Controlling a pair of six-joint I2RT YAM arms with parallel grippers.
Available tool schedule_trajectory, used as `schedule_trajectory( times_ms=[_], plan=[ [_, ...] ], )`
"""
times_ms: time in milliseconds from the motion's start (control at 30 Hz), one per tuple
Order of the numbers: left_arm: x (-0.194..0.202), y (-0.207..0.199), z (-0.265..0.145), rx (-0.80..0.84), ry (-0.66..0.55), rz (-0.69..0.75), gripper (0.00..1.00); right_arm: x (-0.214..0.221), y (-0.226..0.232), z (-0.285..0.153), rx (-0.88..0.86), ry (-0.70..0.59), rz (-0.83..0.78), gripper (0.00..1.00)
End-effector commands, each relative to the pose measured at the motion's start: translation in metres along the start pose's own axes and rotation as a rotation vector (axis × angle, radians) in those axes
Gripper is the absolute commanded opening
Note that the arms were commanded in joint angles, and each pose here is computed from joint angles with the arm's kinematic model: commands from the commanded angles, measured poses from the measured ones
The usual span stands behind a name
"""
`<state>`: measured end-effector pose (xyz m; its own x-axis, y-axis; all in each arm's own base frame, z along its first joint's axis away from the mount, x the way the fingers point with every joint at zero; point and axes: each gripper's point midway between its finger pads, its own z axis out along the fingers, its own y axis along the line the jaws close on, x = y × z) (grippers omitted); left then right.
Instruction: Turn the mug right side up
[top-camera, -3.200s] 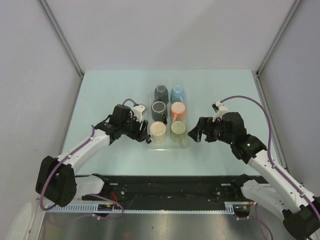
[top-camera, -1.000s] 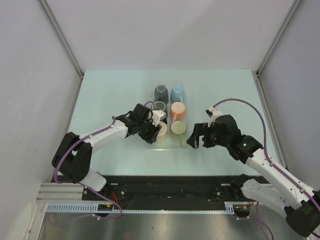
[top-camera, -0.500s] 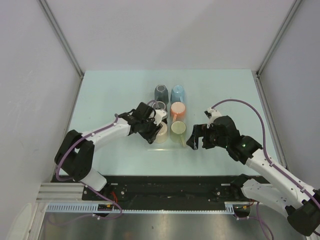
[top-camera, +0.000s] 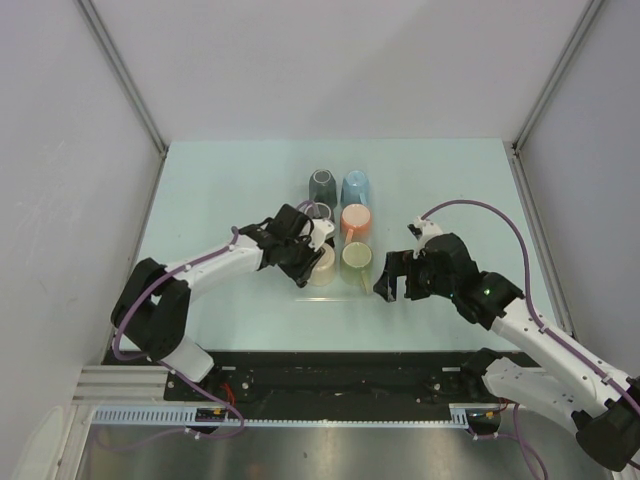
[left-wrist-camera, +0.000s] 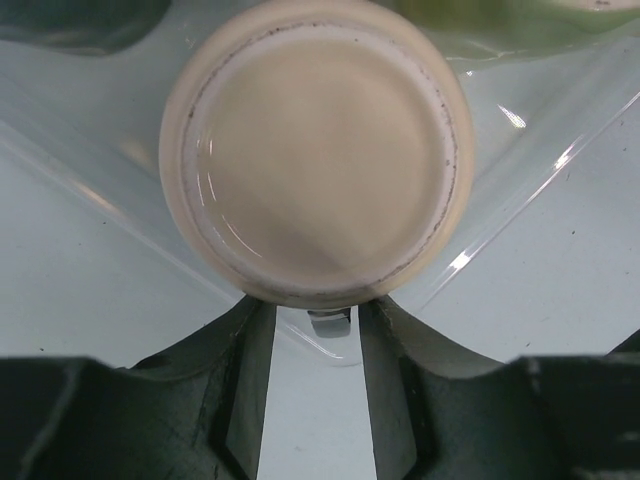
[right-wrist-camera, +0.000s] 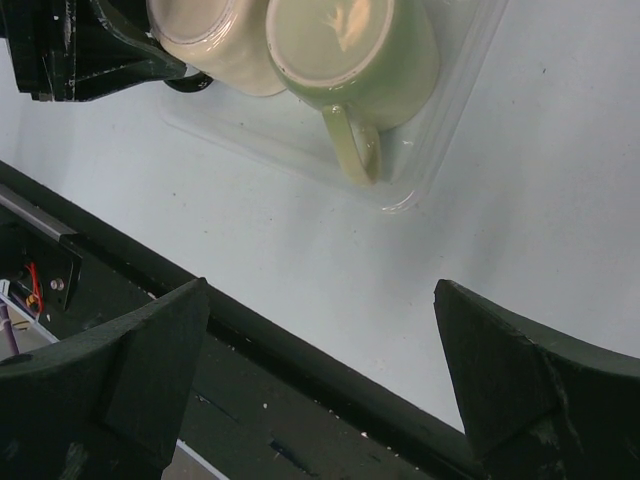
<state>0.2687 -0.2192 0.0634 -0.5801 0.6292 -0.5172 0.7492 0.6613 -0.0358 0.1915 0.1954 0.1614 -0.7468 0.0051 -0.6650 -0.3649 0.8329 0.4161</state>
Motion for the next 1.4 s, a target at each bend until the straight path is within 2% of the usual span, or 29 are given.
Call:
schedule_trajectory(
  times_ms=[0, 233, 333, 467, 800, 1067, 1233, 1367],
  plan=[
    [-0.02, -0.001, -0.004, -0.01, -0.038, 0.048, 0.42, -0.011, 0.007, -0.006, -0.006, -0.04, 0.007, 1.0],
    [-0.017, -0.009, 0.003, -0.001, -0.027, 0.047, 0.29, -0.008, 0.007, -0.006, -0.005, -0.037, 0.011, 1.0],
    [-0.015, -0.01, 0.003, -0.002, -0.023, 0.039, 0.19, -0.008, 0.007, -0.007, -0.005, -0.039, 0.011, 1.0],
    [-0.016, -0.009, -0.003, -0.02, -0.039, 0.022, 0.0, -0.008, 0.009, -0.008, -0.009, -0.041, 0.009, 1.0],
    [-0.026, -0.01, -0.038, -0.056, -0.118, -0.002, 0.0, -0.01, 0.019, -0.01, -0.04, -0.06, 0.012, 1.0],
    [-0.033, -0.018, -0.08, -0.059, -0.25, -0.039, 0.0, -0.019, 0.031, -0.016, -0.076, -0.112, 0.011, 1.0],
    [-0.033, -0.017, -0.089, -0.078, -0.281, -0.058, 0.0, -0.02, 0.039, -0.016, -0.092, -0.122, 0.008, 1.0],
    [-0.044, -0.022, -0.108, -0.068, -0.395, -0.116, 0.0, -0.042, 0.063, -0.036, -0.193, -0.232, 0.03, 0.99]
  ],
)
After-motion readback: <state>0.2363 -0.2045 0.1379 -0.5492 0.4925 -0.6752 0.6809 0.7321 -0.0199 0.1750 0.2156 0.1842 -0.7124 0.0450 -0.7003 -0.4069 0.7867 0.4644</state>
